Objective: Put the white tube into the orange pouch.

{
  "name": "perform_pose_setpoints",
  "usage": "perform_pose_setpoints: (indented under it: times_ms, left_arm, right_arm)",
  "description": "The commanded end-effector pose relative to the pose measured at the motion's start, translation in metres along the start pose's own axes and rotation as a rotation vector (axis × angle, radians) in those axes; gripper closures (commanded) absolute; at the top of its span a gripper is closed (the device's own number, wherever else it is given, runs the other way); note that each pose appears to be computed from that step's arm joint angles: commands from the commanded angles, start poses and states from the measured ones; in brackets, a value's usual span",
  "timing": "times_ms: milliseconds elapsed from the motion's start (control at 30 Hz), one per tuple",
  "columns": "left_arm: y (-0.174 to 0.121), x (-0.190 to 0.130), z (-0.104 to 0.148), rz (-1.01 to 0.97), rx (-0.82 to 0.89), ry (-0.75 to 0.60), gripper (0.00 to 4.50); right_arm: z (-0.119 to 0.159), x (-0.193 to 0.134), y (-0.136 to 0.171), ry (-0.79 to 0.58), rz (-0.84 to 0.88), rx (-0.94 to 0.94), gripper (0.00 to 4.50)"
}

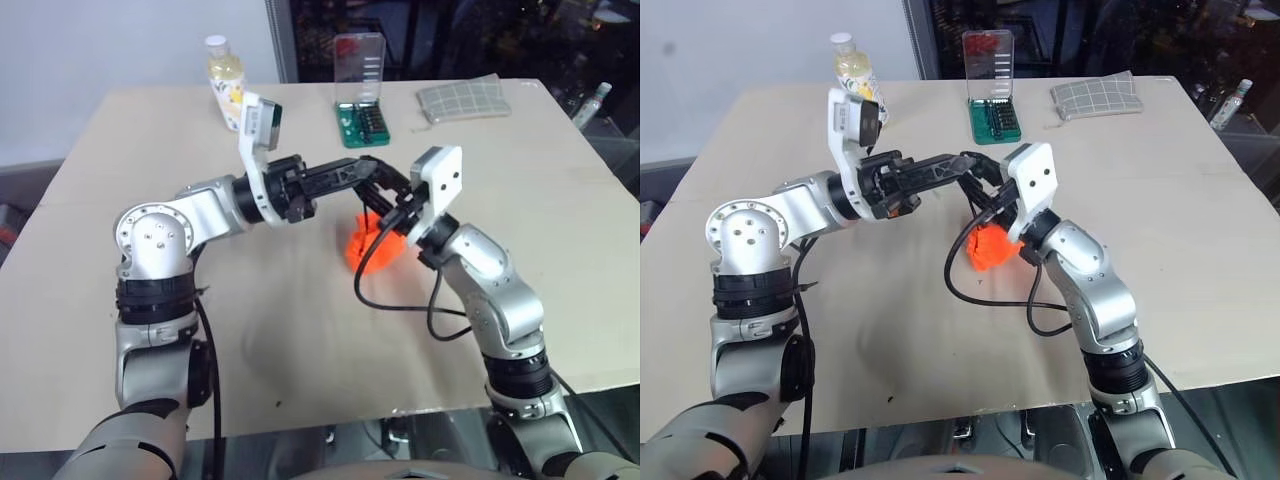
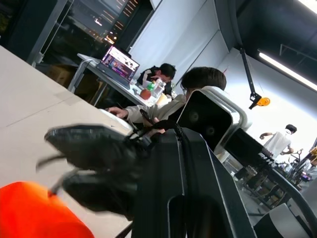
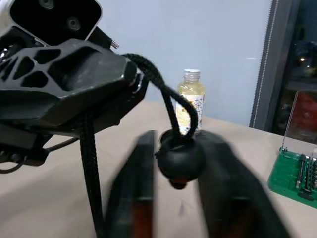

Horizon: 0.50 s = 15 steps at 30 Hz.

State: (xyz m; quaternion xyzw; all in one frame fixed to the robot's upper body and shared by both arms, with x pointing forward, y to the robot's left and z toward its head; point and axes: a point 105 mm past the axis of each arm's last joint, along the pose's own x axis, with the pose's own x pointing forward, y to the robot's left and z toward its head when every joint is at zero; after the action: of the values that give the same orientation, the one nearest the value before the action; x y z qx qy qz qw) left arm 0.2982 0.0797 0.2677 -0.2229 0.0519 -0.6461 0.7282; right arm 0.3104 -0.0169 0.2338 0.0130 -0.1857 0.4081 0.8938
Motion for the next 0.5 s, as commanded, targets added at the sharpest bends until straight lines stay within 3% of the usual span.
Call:
perform_pose_setpoints:
  times_ms: [33, 500]
  left_arm:
    - [-0.015, 0.001, 0.015, -0.046, 0.061, -0.027, 4.50]
    - [-0.012, -0.001, 0.021, -0.034, 0.016, -0.097, 4.50]
  right_arm:
    - [0.008, 0.001, 0.001, -0.039, -0.009, -0.026, 4.29]
    - [0.016, -0.021, -0.016, 0.049, -0.004, -0.150, 4.29]
